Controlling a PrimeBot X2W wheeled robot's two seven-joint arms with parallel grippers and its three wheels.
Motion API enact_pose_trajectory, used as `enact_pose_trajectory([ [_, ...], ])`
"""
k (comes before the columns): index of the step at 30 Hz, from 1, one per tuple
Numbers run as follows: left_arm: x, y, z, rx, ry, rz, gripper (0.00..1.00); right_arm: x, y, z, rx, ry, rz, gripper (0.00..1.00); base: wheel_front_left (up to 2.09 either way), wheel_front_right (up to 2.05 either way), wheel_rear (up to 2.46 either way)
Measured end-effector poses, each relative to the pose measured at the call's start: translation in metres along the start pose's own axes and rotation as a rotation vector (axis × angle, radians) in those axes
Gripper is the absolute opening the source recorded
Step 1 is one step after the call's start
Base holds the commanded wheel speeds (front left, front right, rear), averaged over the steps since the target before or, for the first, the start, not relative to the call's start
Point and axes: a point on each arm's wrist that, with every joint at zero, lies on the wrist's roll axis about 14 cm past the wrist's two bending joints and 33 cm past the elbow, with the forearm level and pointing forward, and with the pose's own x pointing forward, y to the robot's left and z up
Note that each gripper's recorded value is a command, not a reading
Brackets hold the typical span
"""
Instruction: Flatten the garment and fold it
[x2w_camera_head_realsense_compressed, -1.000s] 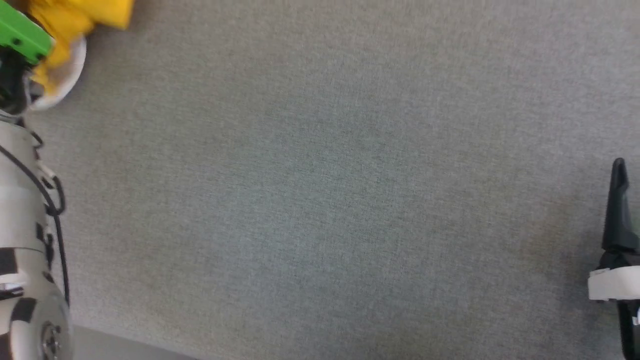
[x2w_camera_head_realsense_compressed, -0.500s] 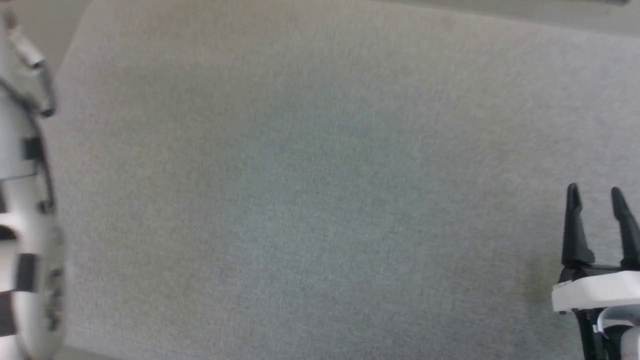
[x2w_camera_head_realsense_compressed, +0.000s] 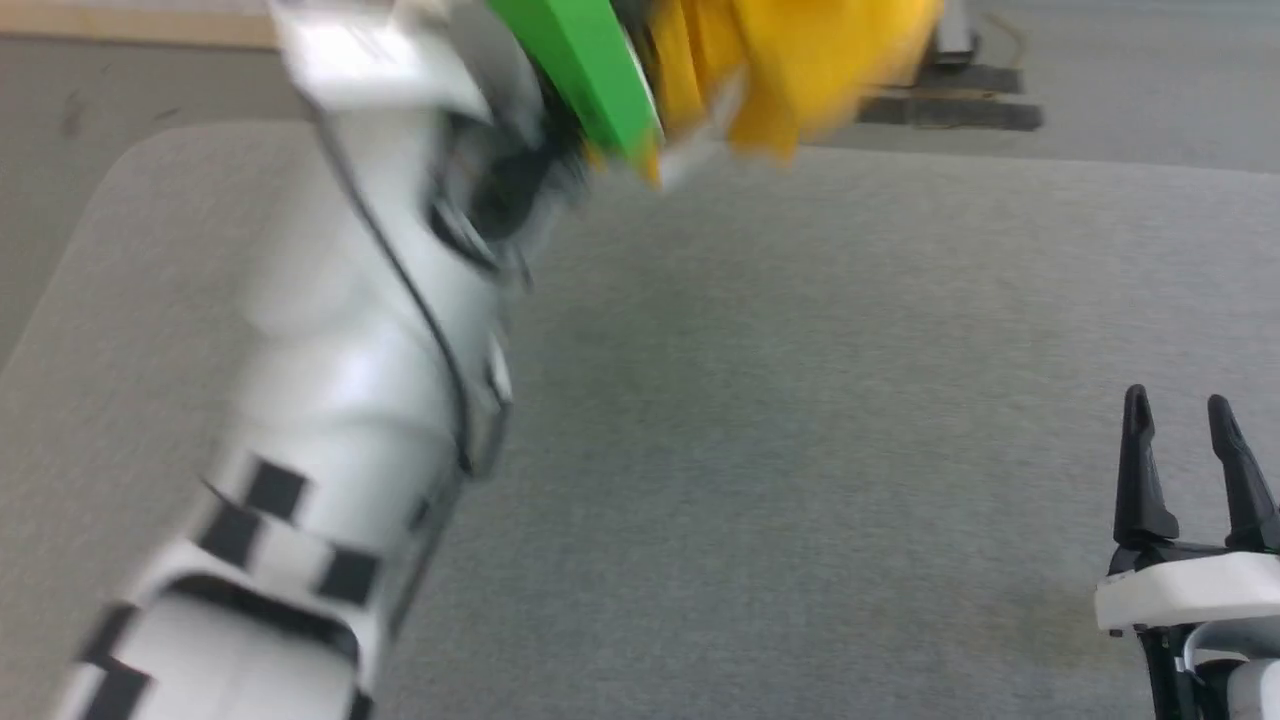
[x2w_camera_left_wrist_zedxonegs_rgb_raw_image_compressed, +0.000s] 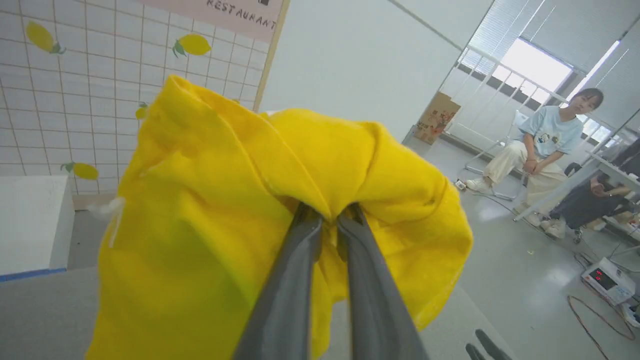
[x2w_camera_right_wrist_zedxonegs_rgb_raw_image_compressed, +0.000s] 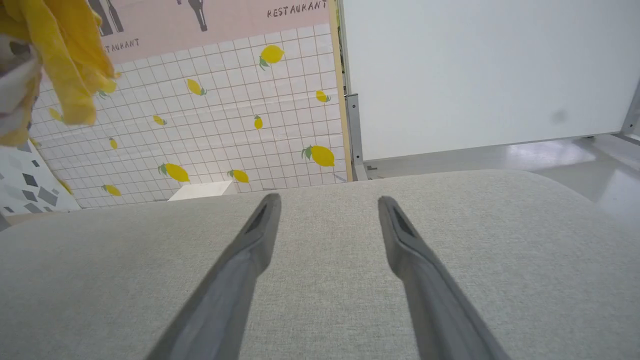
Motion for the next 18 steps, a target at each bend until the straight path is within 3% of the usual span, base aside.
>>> enact_pose_trajectory([
  [3,0.001,-0.010,-0.071,-0.034,0.143,-0.016,0.00,-0.013,-0.016,0.007,-0.007,-0.013,-0.046,1.00,0.00,0.00,0.00],
  [9,-0.028,-0.014,-0.211,0.059,0.496,-0.001,0.00,-0.041,-0.048,0.018,-0.026,-0.030,-0.138,1.00,0.00,0.00,0.00],
  [12,-0.056,-0.016,-0.267,0.052,0.679,0.005,0.00,-0.052,-0.059,0.022,-0.032,-0.038,-0.172,1.00,0.00,0.00,0.00],
  [15,-0.075,-0.015,-0.293,0.022,0.785,0.025,0.00,-0.058,-0.063,0.025,-0.031,-0.044,-0.187,1.00,0.00,0.00,0.00],
  [16,-0.077,-0.015,-0.294,0.012,0.799,0.031,0.15,-0.058,-0.063,0.026,-0.027,-0.049,-0.187,1.00,0.00,0.00,0.00],
  [17,-0.076,-0.015,-0.292,-0.010,0.788,0.035,1.00,-0.058,-0.062,0.027,-0.024,-0.052,-0.185,1.00,0.00,0.00,0.00],
  [18,-0.073,-0.016,-0.285,-0.046,0.758,0.043,1.00,-0.058,-0.062,0.028,-0.020,-0.055,-0.182,1.00,0.00,0.00,0.00],
])
